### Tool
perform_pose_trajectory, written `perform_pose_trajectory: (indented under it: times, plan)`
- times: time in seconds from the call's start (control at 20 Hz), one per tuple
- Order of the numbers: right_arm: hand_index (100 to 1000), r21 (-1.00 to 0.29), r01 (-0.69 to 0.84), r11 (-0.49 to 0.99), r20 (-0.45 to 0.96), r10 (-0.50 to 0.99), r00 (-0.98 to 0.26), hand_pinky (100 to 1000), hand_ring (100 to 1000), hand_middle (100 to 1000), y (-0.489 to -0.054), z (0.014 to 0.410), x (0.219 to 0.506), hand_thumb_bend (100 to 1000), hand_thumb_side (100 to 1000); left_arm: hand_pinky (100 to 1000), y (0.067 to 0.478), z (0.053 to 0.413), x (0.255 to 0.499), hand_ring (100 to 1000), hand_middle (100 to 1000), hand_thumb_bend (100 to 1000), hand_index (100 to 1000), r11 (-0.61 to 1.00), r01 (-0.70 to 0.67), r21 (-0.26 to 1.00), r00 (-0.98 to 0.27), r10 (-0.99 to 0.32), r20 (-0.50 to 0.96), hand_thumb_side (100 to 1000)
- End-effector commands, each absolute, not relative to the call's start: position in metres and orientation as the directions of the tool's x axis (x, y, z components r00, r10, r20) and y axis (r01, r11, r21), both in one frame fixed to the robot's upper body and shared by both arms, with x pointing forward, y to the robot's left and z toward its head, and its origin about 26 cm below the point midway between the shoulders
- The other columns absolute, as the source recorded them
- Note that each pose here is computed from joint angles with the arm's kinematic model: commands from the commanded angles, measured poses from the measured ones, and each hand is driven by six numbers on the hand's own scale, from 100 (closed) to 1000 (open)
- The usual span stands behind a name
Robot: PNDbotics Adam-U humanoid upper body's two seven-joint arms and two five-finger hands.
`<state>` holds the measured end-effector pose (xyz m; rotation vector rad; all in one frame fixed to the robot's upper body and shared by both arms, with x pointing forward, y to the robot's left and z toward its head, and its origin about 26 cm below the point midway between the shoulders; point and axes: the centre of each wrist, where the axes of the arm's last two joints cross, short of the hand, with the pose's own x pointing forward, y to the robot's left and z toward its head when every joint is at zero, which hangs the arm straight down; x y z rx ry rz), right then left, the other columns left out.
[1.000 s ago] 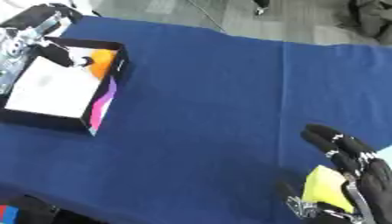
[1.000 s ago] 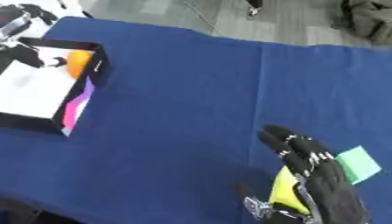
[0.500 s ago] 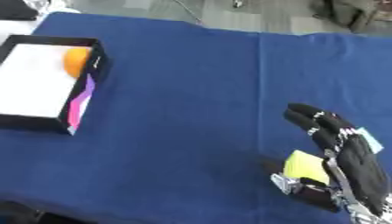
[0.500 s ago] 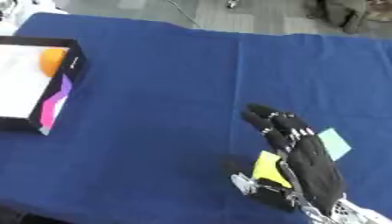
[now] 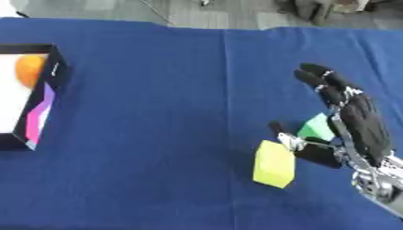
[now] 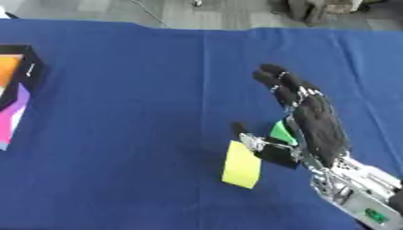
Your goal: Pick up the objects with one hand, pass them to the other hand, and then place them into the box on the other side of the table.
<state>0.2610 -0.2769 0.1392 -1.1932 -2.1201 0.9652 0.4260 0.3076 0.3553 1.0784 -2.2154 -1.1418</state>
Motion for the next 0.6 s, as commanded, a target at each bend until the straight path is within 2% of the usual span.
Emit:
perform_pose_trajectory:
  times: [0.05, 0.35, 0.6]
  plan:
    - [887, -0.826, 0.46, 0.326, 0.087, 0.881, -0.466, 655, 738, 863, -0.298, 0.148, 0.258, 400, 397, 951, 0.311, 0.373, 0.406, 1000, 668, 100, 847, 0.365, -0.478, 0.799, -0.629, -0.778, -0.021, 618]
    - [897, -0.878, 0.336, 0.339, 0.158, 0.871, -0.465, 646, 741, 885, -0.326, 0.15, 0.25, 378, 412, 960, 0.305, 0.375, 0.379, 1000, 655, 100, 846, 0.433, -0.452, 0.78, -0.656, -0.754, 0.038, 633]
    - [918, -0.898, 0.259, 0.355, 0.203, 0.859, -0.47, 670, 756, 901, -0.34, 0.158, 0.248, 410, 390, 962, 0.3, 0.377, 0.361, 1000, 650, 100, 845, 0.476, -0.416, 0.775, -0.669, -0.737, 0.093, 637]
